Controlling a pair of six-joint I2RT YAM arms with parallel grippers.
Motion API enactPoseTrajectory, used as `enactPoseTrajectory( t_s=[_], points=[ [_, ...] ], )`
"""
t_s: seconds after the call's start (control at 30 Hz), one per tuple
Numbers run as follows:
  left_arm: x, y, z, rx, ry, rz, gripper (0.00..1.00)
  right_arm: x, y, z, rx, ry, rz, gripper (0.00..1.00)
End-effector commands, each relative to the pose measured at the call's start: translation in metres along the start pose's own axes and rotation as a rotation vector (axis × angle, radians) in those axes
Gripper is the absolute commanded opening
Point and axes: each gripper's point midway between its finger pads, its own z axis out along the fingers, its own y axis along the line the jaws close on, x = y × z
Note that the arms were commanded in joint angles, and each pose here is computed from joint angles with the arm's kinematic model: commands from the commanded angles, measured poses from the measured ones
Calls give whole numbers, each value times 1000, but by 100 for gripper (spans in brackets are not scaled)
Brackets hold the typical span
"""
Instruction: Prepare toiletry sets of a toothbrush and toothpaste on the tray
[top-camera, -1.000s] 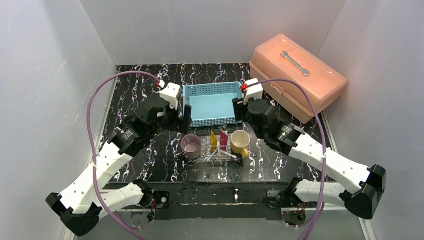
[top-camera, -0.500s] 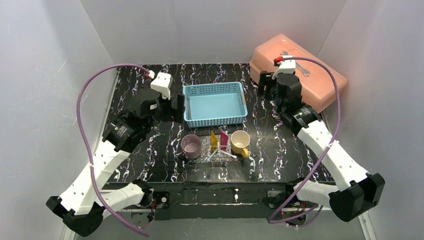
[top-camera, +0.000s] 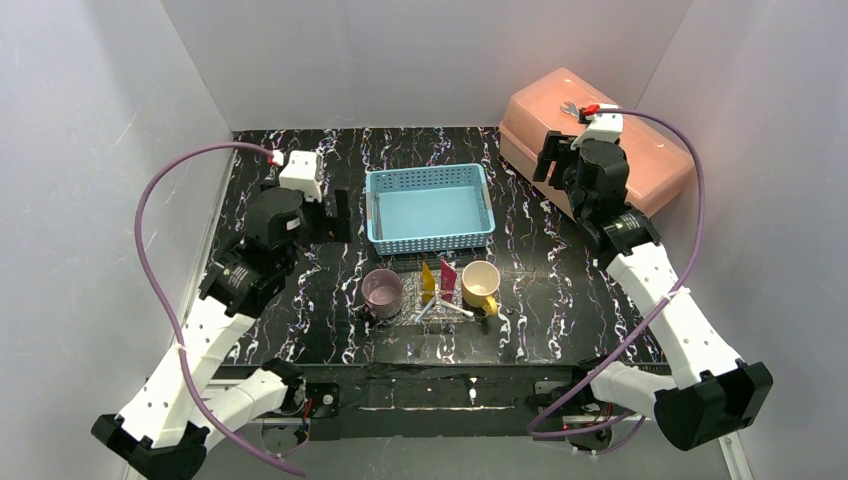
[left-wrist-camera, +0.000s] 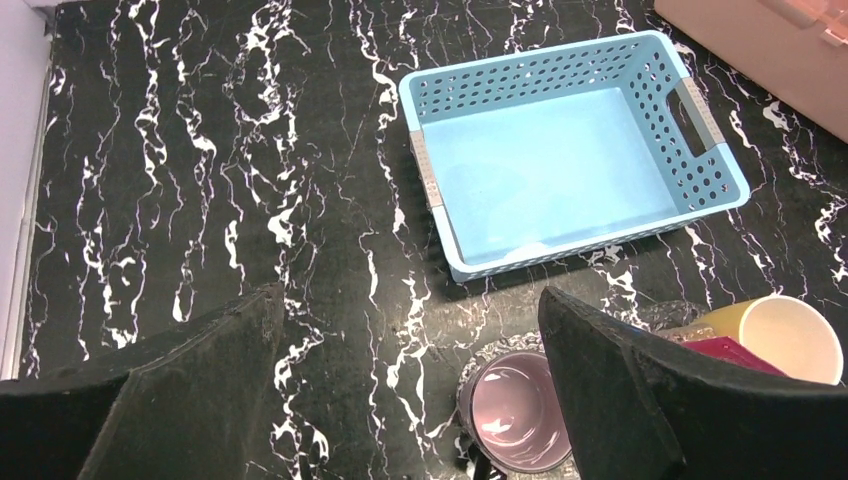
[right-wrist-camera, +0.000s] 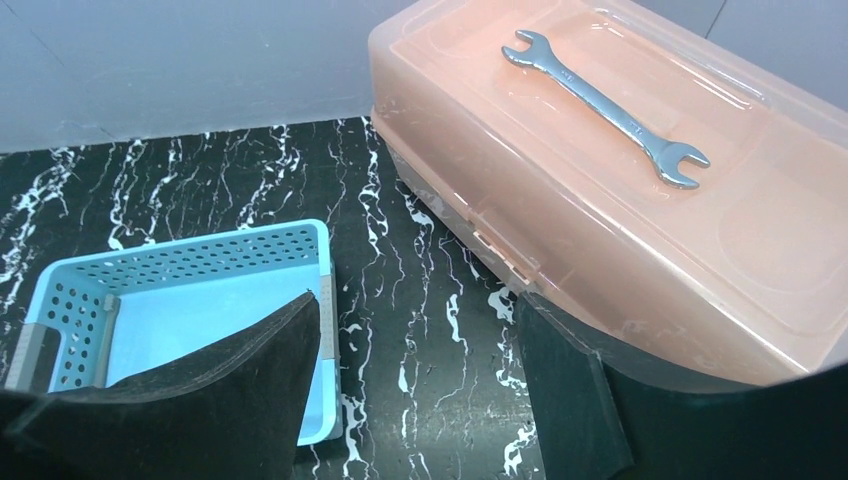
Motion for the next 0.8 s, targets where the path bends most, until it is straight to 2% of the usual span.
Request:
enactPoseTrajectory(
  t_s=[0.0, 0.4, 0.77],
  points=[
    [-17, 10, -11, -37, -115, -90, 98, -25, 3, -11, -32, -90, 40, 80],
    [-19, -1, -23, 60, -180, -67, 98, -28, 9, -11, -62, -89, 41, 81],
    [-20, 9, -24, 14, -203, -92, 98, -27, 10, -10, -67, -87, 40, 83]
  ],
)
